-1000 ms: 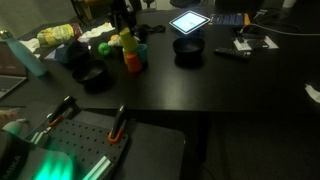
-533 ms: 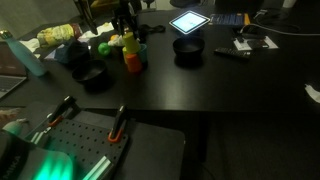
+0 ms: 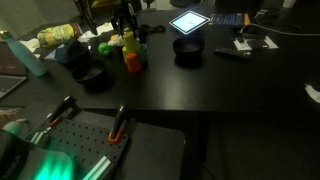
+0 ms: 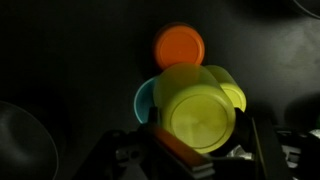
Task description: Put the yellow cup on top of the others
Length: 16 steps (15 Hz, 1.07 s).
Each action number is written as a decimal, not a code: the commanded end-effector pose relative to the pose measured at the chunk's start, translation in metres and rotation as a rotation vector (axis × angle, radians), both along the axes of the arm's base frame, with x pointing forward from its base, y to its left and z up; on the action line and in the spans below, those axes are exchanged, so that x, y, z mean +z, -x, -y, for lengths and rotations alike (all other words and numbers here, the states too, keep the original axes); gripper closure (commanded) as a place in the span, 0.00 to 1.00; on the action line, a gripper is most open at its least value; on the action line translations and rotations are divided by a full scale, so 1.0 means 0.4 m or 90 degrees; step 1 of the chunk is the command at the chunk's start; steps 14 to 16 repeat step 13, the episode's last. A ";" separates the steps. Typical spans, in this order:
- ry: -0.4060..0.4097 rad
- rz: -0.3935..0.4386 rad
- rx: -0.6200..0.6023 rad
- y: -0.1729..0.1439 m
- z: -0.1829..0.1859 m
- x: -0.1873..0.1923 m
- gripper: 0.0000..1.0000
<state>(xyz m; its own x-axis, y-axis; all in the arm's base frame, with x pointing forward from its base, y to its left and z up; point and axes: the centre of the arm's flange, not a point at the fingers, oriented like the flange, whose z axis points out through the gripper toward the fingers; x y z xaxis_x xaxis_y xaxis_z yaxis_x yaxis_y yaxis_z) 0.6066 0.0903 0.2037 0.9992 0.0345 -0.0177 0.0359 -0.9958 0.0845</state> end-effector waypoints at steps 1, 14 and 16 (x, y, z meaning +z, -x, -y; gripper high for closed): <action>-0.017 0.011 0.000 -0.013 -0.009 0.015 0.00; -0.008 0.016 -0.101 0.111 0.020 0.201 0.00; -0.008 0.016 -0.101 0.111 0.020 0.201 0.00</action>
